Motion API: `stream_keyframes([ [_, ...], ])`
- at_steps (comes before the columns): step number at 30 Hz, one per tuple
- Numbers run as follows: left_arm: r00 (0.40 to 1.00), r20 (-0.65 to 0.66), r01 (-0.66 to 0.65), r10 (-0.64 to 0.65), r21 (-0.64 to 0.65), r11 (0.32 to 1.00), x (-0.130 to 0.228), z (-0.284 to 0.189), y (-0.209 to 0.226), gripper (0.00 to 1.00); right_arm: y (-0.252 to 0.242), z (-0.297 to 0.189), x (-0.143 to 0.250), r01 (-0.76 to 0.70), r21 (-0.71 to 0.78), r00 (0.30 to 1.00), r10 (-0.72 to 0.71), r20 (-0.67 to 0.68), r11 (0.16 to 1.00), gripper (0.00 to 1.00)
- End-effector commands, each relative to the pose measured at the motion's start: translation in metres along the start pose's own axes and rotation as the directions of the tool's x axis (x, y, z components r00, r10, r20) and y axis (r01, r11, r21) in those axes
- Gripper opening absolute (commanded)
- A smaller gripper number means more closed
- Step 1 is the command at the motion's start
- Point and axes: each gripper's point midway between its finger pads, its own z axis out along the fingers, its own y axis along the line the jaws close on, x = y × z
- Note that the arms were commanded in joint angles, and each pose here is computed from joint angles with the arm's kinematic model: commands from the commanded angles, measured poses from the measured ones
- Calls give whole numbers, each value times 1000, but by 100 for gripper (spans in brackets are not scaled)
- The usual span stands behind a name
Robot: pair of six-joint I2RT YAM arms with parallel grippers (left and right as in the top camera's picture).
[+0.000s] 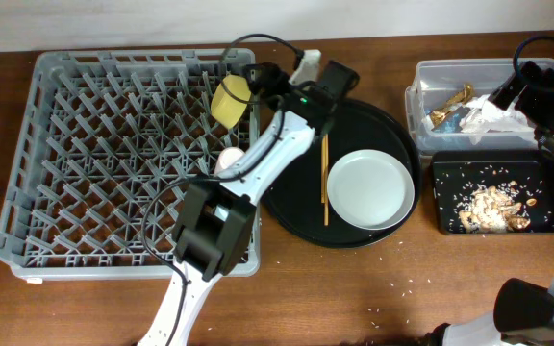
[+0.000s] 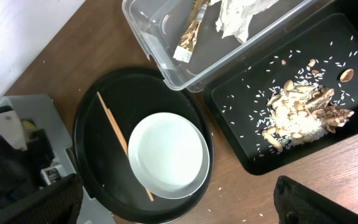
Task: Sort waste into correct bins and load items into the dishwasher rack
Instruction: 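Release the bowl and reach the left gripper to the white plate, then grasp the white plate rim with the left gripper and lift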
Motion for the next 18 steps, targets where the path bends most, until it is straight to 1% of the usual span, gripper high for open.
stream_keyframes([
  [1, 985, 112, 102, -132, 241, 965, -41, -52, -29, 87, -2, 0, -1, -6, 10, 1000, 6, 1, 1000, 98],
  [2, 979, 124, 110, -161, 346, 932, -50, -71, -37, 87, -2, 0, -1, -6, 10, 1000, 6, 1, 1000, 98],
  [3, 974, 130, 93, -184, 513, 853, -58, -98, -55, 87, -2, 0, -1, -6, 10, 1000, 6, 1, 1000, 98],
  [4, 974, 127, 74, -188, 608, 791, -60, -114, -66, 82, -2, 0, -1, -6, 10, 1000, 6, 1, 1000, 98],
  [5, 975, 113, 59, -191, 697, 715, -60, -129, -78, 76, -2, 0, -1, -6, 10, 1000, 6, 1, 1000, 99],
  [6, 977, 63, 82, -204, 772, 630, -55, -140, -90, 73, -2, 0, -1, -6, 10, 1000, 6, 1, 1000, 98],
  [8, 977, -64, 160, -203, 851, 501, -40, -150, -106, 73, -2, 0, -1, -6, 10, 1000, 6, 1, 1000, 98],
  [9, 975, -112, 190, -190, 863, 469, -32, -151, -110, 72, -2, 0, -1, -6, 10, 1000, 6, 1, 1000, 99],
  [11, 971, -186, 234, -152, 873, 427, -18, -153, -114, 72, -2, 0, -1, -6, 10, 1000, 6, 1, 1000, 99],
  [14, 973, -214, 233, -92, 895, 380, -4, -162, -121, 72, -2, 0, -1, -6, 10, 1000, 6, 1, 1000, 98],
  [16, 972, -222, 233, -73, 902, 363, -1, -164, -124, 72, -2, 0, -1, -6, 10, 1000, 6, 1, 1000, 99],
  [18, 972, -228, 233, -58, 903, 360, 3, -163, -128, 72, -2, 0, -1, -6, 10, 1000, 6, 1, 1000, 98],
])
